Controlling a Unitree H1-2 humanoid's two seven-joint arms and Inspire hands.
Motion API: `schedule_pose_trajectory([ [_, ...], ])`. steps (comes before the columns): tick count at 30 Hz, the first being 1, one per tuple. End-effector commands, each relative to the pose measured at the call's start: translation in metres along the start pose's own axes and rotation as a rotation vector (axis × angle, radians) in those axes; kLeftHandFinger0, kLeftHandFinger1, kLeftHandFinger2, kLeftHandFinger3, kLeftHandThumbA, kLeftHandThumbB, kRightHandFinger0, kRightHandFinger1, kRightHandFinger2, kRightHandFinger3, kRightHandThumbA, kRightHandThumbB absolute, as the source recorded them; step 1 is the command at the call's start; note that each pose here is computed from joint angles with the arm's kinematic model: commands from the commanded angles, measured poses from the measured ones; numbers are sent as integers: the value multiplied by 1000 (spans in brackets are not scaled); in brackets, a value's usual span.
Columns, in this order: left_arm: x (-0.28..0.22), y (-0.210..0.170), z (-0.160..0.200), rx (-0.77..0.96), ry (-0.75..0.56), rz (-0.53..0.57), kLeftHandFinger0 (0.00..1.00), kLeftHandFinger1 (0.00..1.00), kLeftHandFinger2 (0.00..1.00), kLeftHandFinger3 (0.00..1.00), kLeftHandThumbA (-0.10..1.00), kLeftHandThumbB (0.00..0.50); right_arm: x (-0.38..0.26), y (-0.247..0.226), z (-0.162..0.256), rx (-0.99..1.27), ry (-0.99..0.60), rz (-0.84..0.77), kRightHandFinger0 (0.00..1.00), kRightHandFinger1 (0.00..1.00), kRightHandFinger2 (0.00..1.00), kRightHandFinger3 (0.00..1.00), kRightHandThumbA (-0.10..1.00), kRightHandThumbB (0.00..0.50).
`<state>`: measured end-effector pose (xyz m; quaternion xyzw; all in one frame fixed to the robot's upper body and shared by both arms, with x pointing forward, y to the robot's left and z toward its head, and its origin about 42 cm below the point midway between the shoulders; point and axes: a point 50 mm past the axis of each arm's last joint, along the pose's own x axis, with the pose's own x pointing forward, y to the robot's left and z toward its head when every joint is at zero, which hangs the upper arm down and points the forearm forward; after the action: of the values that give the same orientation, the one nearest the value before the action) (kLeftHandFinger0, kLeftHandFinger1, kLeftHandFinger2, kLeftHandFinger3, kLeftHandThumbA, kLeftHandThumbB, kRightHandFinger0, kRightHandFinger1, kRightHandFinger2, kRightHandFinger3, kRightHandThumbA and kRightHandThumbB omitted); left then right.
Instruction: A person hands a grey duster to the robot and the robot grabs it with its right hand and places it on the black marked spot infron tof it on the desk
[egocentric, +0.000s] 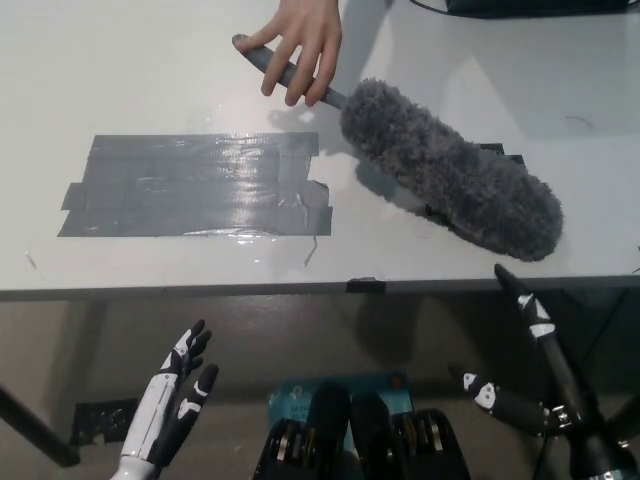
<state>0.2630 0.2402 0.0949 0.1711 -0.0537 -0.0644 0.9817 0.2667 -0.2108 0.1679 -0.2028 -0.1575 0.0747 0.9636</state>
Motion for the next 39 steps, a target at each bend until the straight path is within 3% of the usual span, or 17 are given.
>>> schedule_pose_trajectory([
  [1,-1,3,9,27,-63,-4,1000,1000,1000,1000,921,206,17,-25,80,-351,-202,-170,1000,1000,1000,1000,869,298],
  [5,0,2,10,39,-65,-9,1000,1000,1000,1000,914,194,57,-30,113,-477,-241,-178,1000,1000,1000,1000,902,364],
  [11,2,1,11,44,-67,-14,1000,1000,1000,1000,912,195,125,-19,109,-500,-185,-109,1000,1000,1000,1000,995,376],
  [17,3,3,11,48,-71,-11,1000,1000,1000,1000,910,196,160,-5,101,-529,-121,-61,1000,1000,1000,1000,1000,392],
  [20,3,2,12,51,-74,-14,1000,1000,1000,1000,911,197,210,8,88,-585,-18,6,1000,1000,1000,1000,1000,403],
  [24,3,3,13,48,-75,-13,1000,1000,1000,1000,901,197,220,10,86,-596,-2,10,1000,1000,1000,1000,1000,409],
  [25,5,3,13,59,-81,-11,1000,1000,1000,1000,911,198,237,13,86,-589,34,33,1000,1000,1000,1000,1000,390],
  [31,5,2,14,48,-76,-10,1000,1000,1000,1000,905,214,266,24,88,-583,98,65,1000,1000,1000,1000,1000,438],
  [39,5,4,15,59,-79,-15,1000,1000,1000,1000,908,209,280,32,82,-597,160,87,1000,1000,1000,1000,1000,448],
])
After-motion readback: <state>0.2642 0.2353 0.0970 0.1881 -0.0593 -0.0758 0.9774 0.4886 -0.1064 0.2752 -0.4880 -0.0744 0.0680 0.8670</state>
